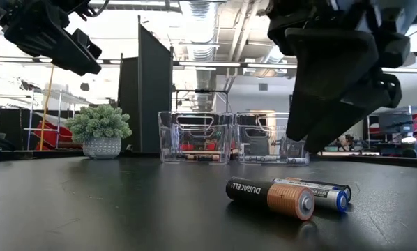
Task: Sort batteries
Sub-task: Put the small black battery into the left transparent bin
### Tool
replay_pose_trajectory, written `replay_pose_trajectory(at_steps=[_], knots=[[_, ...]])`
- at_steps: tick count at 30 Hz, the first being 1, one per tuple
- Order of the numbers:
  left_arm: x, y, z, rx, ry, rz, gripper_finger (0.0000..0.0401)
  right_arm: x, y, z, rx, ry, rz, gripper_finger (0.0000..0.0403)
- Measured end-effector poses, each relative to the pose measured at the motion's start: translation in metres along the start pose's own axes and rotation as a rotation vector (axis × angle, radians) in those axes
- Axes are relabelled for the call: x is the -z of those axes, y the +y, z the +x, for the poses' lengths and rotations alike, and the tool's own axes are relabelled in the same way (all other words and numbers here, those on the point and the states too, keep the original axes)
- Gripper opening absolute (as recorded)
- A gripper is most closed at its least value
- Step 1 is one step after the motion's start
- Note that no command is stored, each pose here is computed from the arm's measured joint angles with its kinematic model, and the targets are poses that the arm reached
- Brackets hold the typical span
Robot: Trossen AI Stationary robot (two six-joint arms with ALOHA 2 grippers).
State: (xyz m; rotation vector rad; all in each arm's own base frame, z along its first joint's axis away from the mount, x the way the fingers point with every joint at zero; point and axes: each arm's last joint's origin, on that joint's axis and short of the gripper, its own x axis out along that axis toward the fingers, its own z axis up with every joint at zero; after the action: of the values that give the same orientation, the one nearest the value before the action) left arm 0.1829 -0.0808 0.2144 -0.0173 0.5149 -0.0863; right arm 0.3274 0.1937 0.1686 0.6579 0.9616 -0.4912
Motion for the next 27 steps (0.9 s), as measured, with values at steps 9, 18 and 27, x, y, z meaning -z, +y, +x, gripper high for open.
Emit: replay_pose_trajectory(at_steps=[9, 18, 27], knots=[[0.0, 0.0, 0.0, 0.0, 0.0, -0.001, 0.0099, -0.0105, -0.0027, 0.0037, 0.006, -0.011, 0.032, 0.0201], [0.0, 0.0, 0.0, 0.0, 0.0, -0.001, 0.0099, -0.011, -0.0011, 0.0037, -0.01, -0.016, 0.038, 0.0201], [0.0, 0.0, 0.0, 0.0, 0.0, -0.001, 0.0099, -0.0115, 0.0008, 0.0037, -0.03, -0.016, 0.067, 0.0201]])
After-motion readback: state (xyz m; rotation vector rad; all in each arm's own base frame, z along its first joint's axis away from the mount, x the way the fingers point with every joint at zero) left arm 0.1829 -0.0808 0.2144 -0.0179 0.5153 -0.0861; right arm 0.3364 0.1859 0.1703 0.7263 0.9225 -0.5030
